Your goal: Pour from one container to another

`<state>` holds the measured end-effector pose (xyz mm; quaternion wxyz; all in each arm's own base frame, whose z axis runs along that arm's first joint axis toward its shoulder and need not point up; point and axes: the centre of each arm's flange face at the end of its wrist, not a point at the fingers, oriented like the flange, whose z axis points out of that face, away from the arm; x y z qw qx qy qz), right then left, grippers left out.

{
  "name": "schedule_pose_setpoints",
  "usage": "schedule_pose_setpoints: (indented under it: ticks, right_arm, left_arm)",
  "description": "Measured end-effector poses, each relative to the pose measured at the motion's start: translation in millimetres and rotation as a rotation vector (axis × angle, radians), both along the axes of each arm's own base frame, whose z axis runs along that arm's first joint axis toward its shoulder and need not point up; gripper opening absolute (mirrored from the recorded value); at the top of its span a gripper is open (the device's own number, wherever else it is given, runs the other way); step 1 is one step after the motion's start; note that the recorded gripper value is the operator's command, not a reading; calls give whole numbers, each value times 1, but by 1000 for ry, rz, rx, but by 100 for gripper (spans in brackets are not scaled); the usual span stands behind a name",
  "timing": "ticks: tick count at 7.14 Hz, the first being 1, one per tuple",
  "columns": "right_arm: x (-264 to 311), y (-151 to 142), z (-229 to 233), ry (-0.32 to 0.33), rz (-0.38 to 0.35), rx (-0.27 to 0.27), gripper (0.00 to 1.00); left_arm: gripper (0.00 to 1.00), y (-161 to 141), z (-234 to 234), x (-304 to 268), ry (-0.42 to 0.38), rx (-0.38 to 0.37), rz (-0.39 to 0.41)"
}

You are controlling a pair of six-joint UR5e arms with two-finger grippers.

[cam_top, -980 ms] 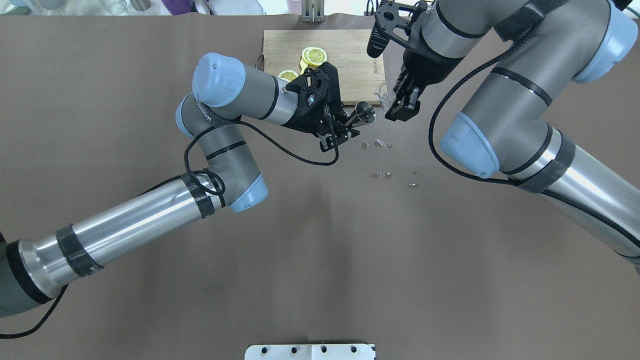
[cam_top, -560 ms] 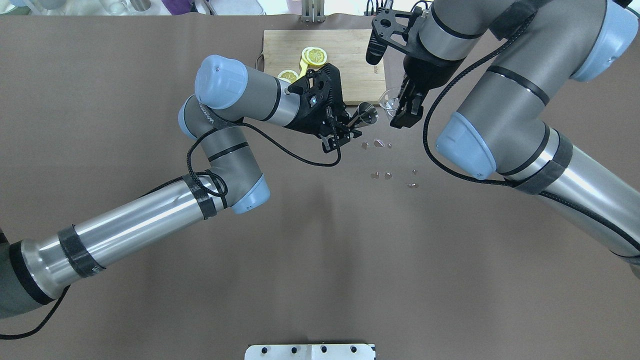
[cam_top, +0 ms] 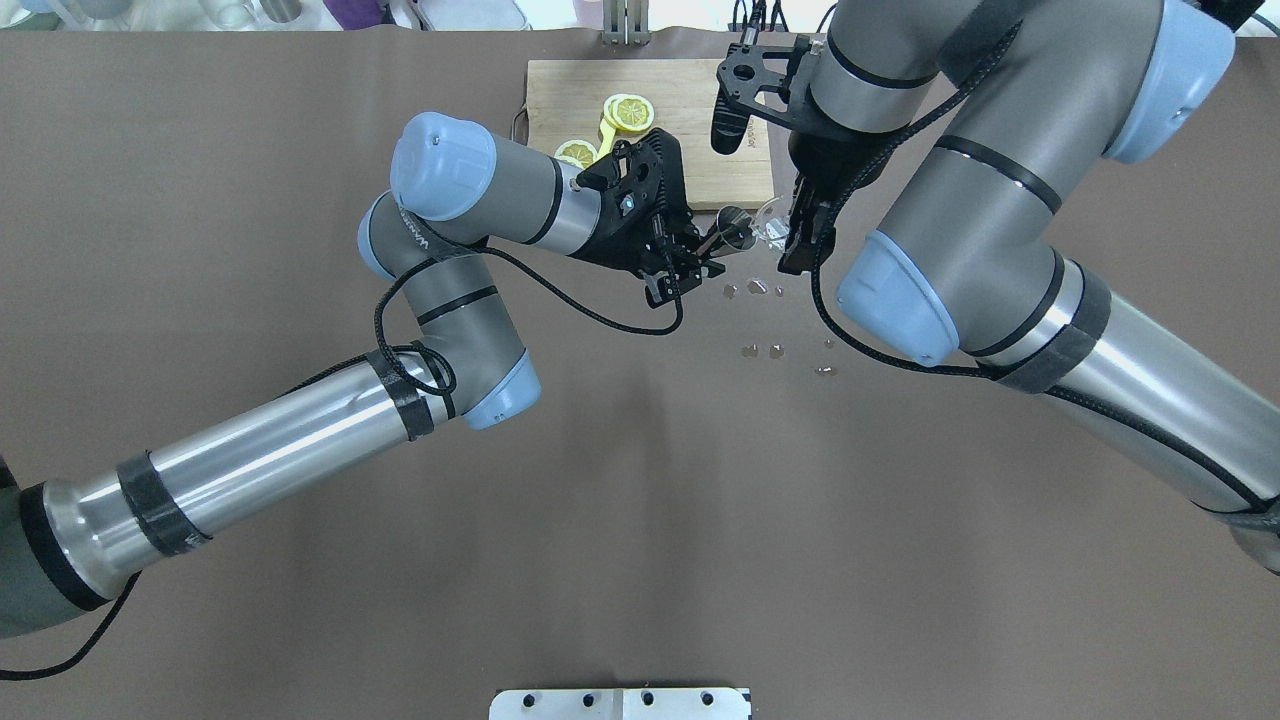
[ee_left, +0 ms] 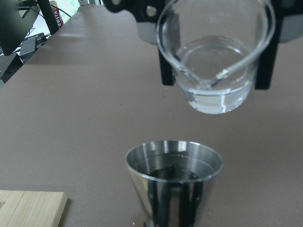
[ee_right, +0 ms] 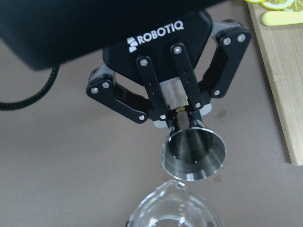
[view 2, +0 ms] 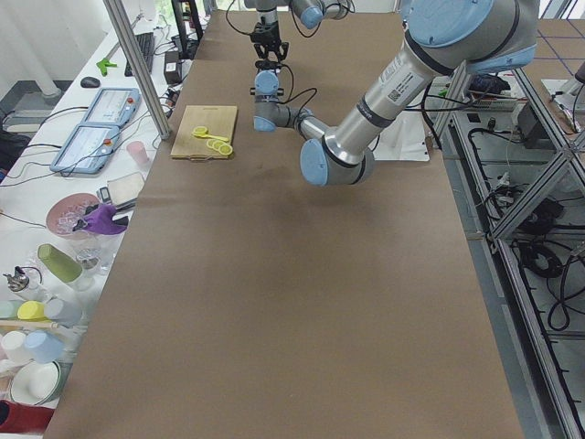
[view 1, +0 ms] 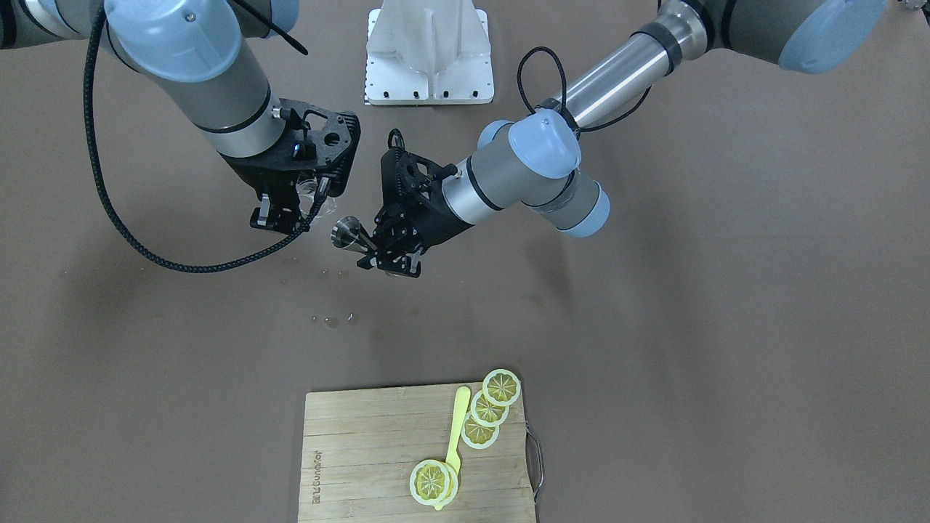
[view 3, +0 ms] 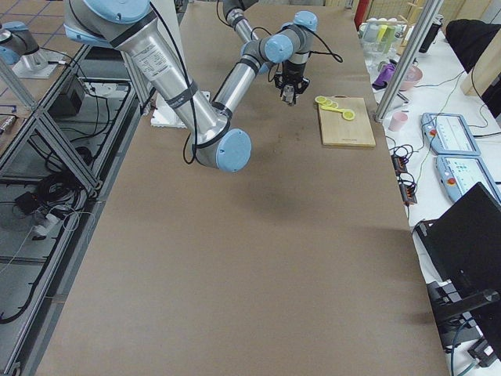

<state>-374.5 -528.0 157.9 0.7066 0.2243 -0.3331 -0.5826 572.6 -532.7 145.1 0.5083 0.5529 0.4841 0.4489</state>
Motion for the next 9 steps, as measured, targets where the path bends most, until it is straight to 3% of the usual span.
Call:
schedule_pose_setpoints:
  ticks: [9]
  right_arm:
    - [-23, -15, -26, 187, -80, 33, 0]
  left_arm:
    - [0, 2, 1, 0, 11, 6, 2]
